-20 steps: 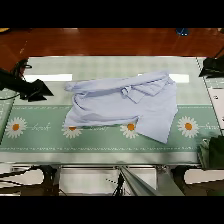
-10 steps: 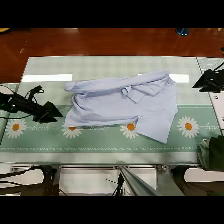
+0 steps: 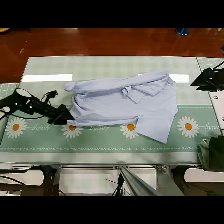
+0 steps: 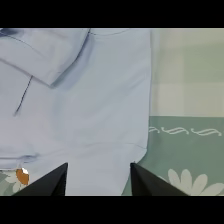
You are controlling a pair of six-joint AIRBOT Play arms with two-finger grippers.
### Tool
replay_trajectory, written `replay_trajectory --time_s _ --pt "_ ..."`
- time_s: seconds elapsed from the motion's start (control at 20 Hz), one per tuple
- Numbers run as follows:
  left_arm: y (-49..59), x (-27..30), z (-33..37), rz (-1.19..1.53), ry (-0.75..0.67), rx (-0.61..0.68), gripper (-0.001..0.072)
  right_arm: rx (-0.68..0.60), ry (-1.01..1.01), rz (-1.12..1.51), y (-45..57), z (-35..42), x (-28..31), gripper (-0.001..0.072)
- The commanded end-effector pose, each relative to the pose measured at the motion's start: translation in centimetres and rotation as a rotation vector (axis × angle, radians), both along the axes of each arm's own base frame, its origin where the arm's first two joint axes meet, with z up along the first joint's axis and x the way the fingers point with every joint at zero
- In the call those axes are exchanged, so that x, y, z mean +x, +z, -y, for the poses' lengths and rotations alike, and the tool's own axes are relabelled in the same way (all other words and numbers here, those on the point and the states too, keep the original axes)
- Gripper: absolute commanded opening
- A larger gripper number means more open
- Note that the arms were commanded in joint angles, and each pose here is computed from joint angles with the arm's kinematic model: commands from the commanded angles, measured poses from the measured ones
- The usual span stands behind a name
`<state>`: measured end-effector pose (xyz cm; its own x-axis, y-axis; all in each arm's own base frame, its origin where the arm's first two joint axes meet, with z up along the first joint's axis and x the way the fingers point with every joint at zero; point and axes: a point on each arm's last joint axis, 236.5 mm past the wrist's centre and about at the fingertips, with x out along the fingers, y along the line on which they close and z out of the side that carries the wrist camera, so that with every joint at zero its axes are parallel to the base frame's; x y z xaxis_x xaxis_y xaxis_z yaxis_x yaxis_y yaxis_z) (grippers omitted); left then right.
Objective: Fold the shirts.
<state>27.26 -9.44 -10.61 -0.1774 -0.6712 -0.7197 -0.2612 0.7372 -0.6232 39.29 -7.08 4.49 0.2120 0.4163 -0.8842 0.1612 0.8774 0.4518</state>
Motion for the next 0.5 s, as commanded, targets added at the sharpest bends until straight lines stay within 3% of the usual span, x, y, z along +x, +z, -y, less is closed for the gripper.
replay_trajectory --time_s 0.0,0.05,0.15,0.3,0.45 --pt "-1.3 0.3 1.0 -0.023 0.019 0.032 0.0084 -0.021 0.0 0.016 0.7 0.2 -0.2 0.048" --pt "-1.2 0.2 1.0 -0.023 0.013 0.028 0.0021 -0.056 0.002 0.007 0.6 0.9 -0.5 0.048" --pt "-0.8 -0.2 1.1 -0.022 -0.012 0.012 0.0018 -0.123 -0.014 -0.026 0.0 2.9 -1.5 0.048" --pt "0.1 -0.4 1.2 0.004 -0.048 -0.005 0.0018 -0.053 -0.099 -0.087 -2.0 4.5 -3.7 0.0481" --pt "1.2 0.1 0.8 0.061 -0.049 0.0 0.0017 0.06 -0.142 -0.162 -5.4 3.7 -6.2 0.0542"
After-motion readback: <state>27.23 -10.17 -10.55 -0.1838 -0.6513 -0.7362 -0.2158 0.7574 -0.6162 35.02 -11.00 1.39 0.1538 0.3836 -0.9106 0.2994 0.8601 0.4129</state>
